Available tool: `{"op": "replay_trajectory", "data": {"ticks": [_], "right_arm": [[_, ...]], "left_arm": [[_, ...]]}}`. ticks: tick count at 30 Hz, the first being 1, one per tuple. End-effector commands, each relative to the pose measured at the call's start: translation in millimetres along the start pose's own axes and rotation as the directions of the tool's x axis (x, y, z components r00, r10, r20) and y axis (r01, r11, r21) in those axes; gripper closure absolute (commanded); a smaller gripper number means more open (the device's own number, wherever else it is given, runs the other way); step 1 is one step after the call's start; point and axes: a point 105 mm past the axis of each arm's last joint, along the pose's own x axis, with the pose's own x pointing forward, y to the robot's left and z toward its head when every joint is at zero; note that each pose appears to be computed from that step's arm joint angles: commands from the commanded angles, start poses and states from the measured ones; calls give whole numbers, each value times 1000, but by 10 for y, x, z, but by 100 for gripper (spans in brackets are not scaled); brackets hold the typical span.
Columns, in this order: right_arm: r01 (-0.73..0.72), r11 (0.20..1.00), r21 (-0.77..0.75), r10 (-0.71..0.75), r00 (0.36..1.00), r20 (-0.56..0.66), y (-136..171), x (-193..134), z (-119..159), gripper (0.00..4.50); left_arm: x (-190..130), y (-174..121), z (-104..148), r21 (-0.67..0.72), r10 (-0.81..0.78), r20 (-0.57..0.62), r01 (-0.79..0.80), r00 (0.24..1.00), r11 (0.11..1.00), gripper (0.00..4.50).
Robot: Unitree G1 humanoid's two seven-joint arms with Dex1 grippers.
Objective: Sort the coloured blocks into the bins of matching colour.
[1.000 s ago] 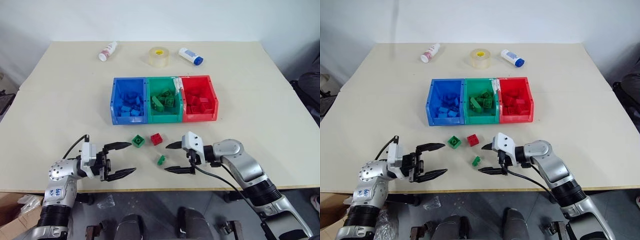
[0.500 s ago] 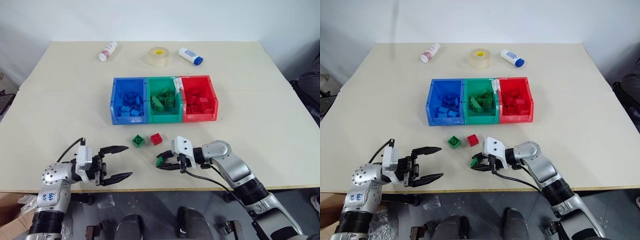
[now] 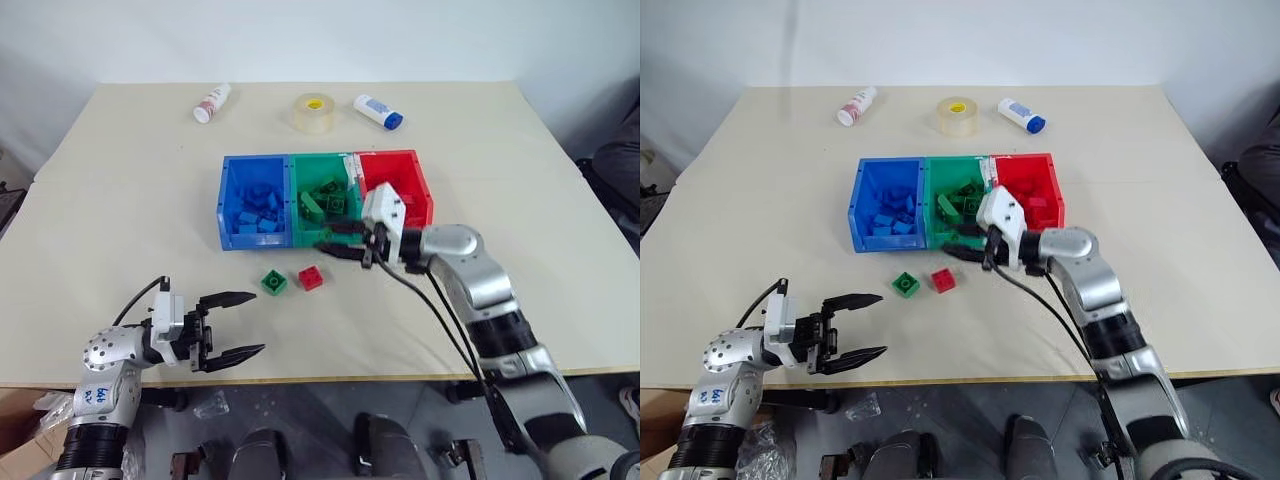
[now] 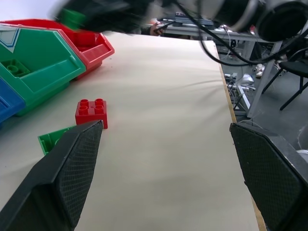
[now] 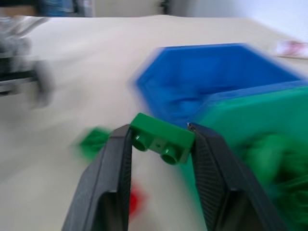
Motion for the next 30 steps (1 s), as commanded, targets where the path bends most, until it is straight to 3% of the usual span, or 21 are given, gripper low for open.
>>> {"op": "replay_trajectory", "data": {"ticks": [1,8,13,18,25,30], "right_arm": [[150,988,-43,-150,989,16,-335,56,69,240],[89,994,-58,-85,995,60,-254,75,77,6],[-114,993,-6,114,992,44,147,-256,-51,6],[-187,981,52,188,982,-10,394,-736,-184,6],[-170,974,146,189,974,-124,611,-1340,-407,6],[-127,980,157,148,980,-133,577,-1431,-414,6]], "left_arm": [[-16,30,80,38,8,20,-8,1000,999,0],[17,60,89,42,5,27,-6,1000,999,0],[34,68,88,37,-1,28,0,1000,999,0],[63,80,73,27,-8,22,7,1000,1000,0],[-13,87,117,32,17,5,-17,1000,999,0],[-54,59,103,27,36,-19,-36,999,999,0]]}}
